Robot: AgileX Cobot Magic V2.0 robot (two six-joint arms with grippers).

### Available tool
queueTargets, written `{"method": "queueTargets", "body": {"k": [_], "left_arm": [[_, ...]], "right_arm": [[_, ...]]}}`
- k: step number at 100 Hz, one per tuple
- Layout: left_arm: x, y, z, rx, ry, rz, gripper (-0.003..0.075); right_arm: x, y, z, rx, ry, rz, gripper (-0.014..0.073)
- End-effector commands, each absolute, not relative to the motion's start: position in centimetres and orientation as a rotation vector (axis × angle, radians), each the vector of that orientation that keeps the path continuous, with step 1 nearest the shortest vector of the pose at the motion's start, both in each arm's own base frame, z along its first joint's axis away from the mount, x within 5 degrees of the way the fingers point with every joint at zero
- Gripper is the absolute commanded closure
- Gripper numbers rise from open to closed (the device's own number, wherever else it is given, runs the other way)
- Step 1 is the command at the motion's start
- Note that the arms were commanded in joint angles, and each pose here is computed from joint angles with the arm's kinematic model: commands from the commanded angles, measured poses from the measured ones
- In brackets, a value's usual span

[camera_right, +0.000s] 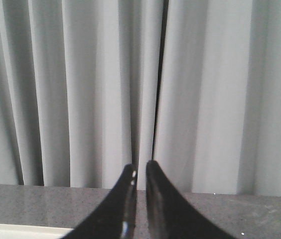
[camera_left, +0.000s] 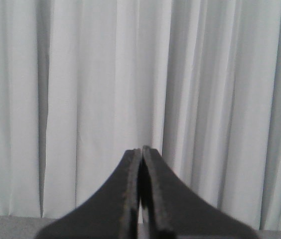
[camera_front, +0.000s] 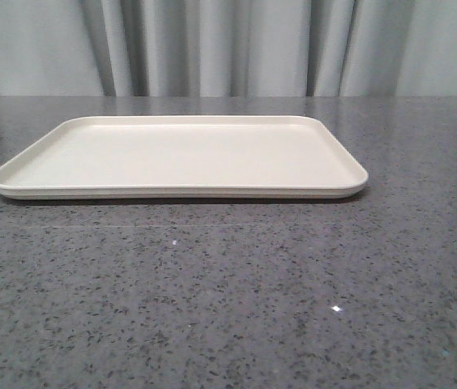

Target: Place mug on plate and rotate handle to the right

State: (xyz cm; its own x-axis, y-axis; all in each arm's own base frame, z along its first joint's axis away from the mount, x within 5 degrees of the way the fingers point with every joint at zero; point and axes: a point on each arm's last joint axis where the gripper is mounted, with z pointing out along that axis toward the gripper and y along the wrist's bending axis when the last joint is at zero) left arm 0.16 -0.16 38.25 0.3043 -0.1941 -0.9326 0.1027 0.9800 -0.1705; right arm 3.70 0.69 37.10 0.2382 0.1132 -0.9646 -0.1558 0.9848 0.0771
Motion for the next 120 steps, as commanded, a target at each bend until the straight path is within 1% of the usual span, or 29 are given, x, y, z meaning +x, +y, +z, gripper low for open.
{"method": "queueTargets", "body": {"k": [1, 12, 17, 25, 32, 39, 46, 58, 65, 72, 102, 112, 120], "left_arm": [[0.4, -0.2, 40.5, -0.093, 1.231, -0.216, 0.0739], [0.9, -0.3, 41.9, -0.093, 1.288, -0.216, 0.0738], [1.2, -0.3, 42.4, -0.094, 1.313, -0.215, 0.0738], [1.7, -0.3, 43.2, -0.094, 1.345, -0.215, 0.0734], [2.1, -0.3, 43.7, -0.095, 1.376, -0.214, 0.0703], [2.7, -0.4, 44.2, -0.096, 1.410, -0.215, 0.0642], [3.2, -0.4, 44.7, -0.097, 1.442, -0.214, 0.0563], [3.8, -0.5, 45.3, -0.098, 1.480, -0.216, 0.0398], [4.1, -0.5, 45.6, -0.098, 1.491, -0.215, 0.0330], [4.2, -0.5, 45.9, -0.098, 1.493, -0.215, 0.0292], [3.7, -0.6, 46.9, -0.096, 1.549, -0.228, 0.0286], [3.6, -0.5, 47.3, -0.093, 1.607, -0.207, 0.0286], [3.8, -0.3, 47.7, -0.092, 1.664, -0.162, 0.0286]], "right_arm": [[3.4, 0.6, 39.6, -0.026, 1.240, 0.184, 0.0384], [3.3, 0.6, 40.7, -0.031, 1.242, 0.186, 0.0253], [3.2, 0.6, 41.2, -0.032, 1.237, 0.187, 0.0215], [3.0, 0.6, 41.6, -0.031, 1.220, 0.187, 0.0189], [3.0, 0.6, 41.7, -0.028, 1.202, 0.185, 0.0190], [2.9, 0.5, 41.8, -0.026, 1.186, 0.183, 0.0190], [2.8, 0.5, 42.0, -0.024, 1.169, 0.180, 0.0190], [2.7, 0.4, 42.3, -0.019, 1.137, 0.177, 0.0190], [2.6, 0.4, 42.5, -0.014, 1.107, 0.175, 0.0190], [2.7, 0.4, 42.4, -0.016, 1.116, 0.176, 0.0190], [2.8, 0.4, 42.2, -0.020, 1.143, 0.177, 0.0190], [2.7, 0.5, 42.4, -0.025, 1.158, 0.179, 0.0190], [2.4, 0.5, 43.2, -0.029, 1.150, 0.179, 0.0190]]}}
